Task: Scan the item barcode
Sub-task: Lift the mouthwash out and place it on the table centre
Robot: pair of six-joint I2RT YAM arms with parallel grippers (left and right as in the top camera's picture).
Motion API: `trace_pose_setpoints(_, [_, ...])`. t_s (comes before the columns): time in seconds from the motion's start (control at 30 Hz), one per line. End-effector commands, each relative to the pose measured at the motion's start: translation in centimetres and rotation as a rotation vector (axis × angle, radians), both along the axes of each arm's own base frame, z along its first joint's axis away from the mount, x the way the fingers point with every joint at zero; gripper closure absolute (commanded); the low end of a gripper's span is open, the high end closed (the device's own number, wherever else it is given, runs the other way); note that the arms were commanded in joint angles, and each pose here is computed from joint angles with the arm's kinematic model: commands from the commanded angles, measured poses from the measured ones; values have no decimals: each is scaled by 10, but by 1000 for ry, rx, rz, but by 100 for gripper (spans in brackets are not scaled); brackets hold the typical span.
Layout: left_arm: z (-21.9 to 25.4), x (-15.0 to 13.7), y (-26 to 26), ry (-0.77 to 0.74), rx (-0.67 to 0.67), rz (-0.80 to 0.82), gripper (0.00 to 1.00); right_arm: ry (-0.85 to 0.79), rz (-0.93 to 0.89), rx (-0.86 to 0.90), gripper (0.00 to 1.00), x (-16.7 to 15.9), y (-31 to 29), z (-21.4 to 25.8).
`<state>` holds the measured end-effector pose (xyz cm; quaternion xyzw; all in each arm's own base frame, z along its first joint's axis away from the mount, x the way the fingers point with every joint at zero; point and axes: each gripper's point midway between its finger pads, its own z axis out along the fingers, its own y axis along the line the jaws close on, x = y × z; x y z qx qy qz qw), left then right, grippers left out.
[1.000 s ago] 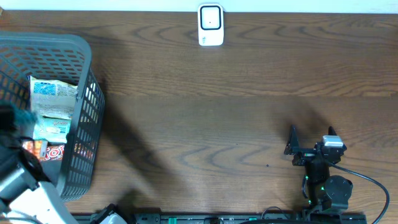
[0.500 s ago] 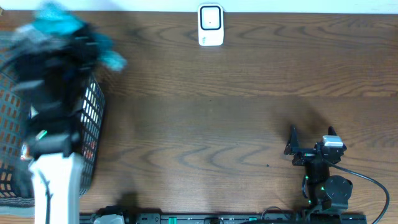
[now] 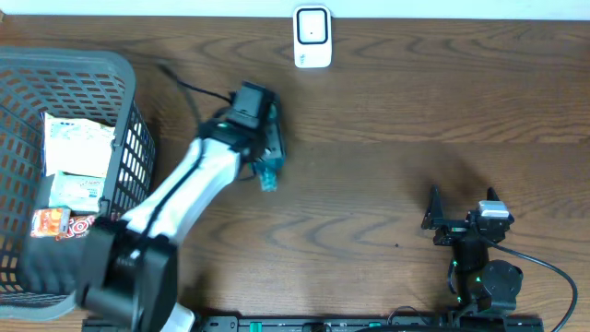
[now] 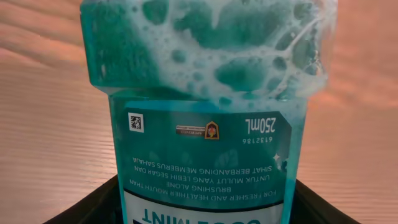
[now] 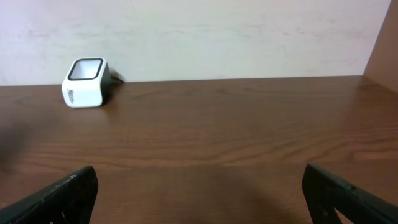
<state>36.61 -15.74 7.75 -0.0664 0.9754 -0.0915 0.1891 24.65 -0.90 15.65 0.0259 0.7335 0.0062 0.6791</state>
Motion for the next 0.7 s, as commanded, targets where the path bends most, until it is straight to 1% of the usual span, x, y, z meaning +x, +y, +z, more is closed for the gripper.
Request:
trace_pose_setpoints(0.0, [-16,3,-19,-6,51,-74,70,1,3,10,1,0,1,-1])
trace_pose_setpoints(0.13, [-40,0,-31,28,67,-103,70,1,3,10,1,0,1,-1])
trace_pose_setpoints(0.4, [-84,-10,-27,128,114,-109,69,1,3,10,1,0,1,-1])
trace_pose_setpoints(0.47, [-88,-12,-28,138,119,-112,64,1,3,10,1,0,1,-1])
trace_pose_setpoints(0.53, [-88,-13,-29,139,121,-118,55,1,3,10,1,0,1,-1])
trace_pose_setpoints(0.6, [-84,-13,-31,131,117,-121,32,1,3,10,1,0,1,-1])
trace_pose_setpoints(0.67, [-76,-12,-31,122,113,-121,16,1,3,10,1,0,1,-1])
